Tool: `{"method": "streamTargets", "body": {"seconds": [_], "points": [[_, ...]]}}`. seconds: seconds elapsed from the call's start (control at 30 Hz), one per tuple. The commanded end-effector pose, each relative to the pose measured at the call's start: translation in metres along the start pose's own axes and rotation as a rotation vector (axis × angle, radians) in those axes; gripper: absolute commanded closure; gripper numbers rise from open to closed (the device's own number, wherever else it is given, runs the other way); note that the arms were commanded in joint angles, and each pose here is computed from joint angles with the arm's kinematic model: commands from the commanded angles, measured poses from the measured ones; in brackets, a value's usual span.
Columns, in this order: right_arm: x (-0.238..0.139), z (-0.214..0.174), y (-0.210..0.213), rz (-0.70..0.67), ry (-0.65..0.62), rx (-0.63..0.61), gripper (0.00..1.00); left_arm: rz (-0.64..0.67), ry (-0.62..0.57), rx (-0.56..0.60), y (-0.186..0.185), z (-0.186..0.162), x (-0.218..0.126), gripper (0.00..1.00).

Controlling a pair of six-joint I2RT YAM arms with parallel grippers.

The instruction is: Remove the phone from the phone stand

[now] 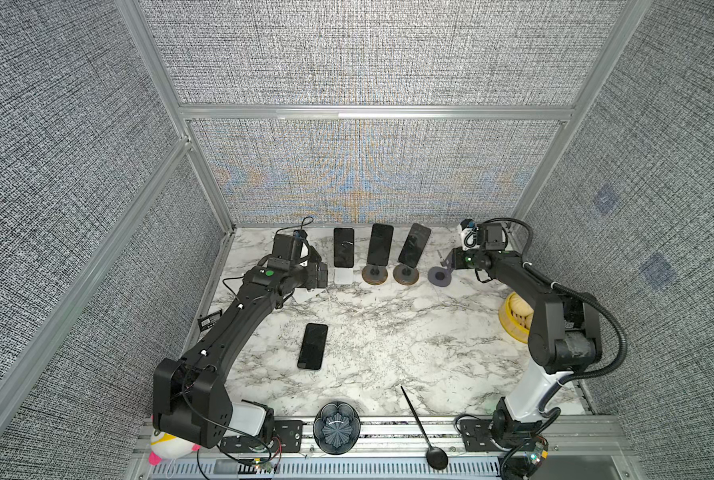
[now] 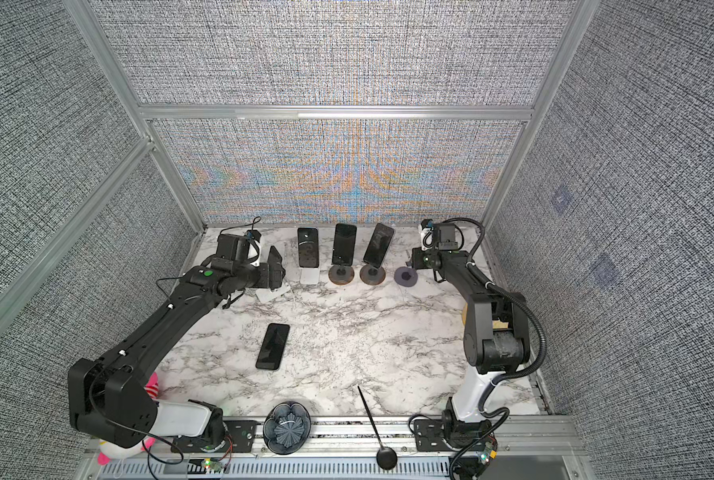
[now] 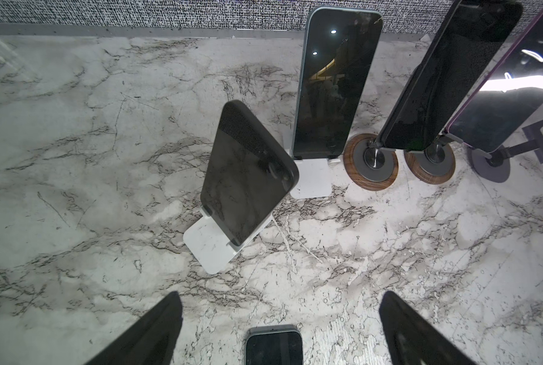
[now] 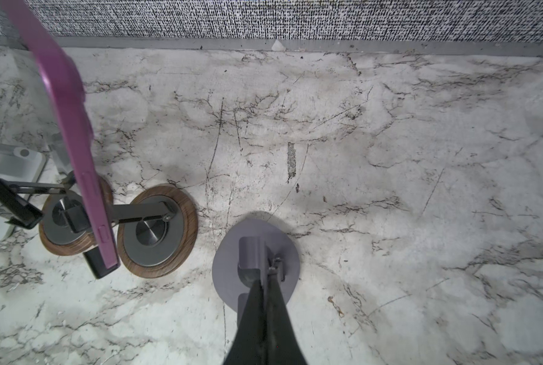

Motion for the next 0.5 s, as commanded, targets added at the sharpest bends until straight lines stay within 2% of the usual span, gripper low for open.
{"method": "streamTargets", "body": {"seconds": [0.0,0.1,0.17,0.23,0.47], "points": [[0.003,0.005,0.0,-0.004,-0.027,-0.03,1.0,-0.009,-0.014,-0.004,0.0,0.001,0.001,0.01],[0.005,0.004,0.0,-0.007,-0.013,-0.025,1.0,-0.012,-0.011,-0.006,-0.001,0.001,0.003,0.01],[0.005,0.003,0.0,-0.009,-0.003,-0.023,0.85,-0.015,-0.011,-0.007,0.0,0.001,0.003,0.01],[0.005,0.002,0.001,-0.007,0.004,-0.022,0.73,-0.015,-0.011,-0.007,0.0,0.001,0.004,0.01],[-0.005,0.008,0.005,-0.007,0.016,-0.027,0.44,-0.029,-0.017,-0.049,0.001,0.003,0.004,0.01]]}}
Point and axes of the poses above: each gripper's point midway between its finger pads, its own x axis out along the fingers, its own y axis along the line the jaws close on, z = x × y, the point moved 10 cm from there along -x, back along the fingers, and after that the axes turned 12 degrees about x, right-handed, at the moved point
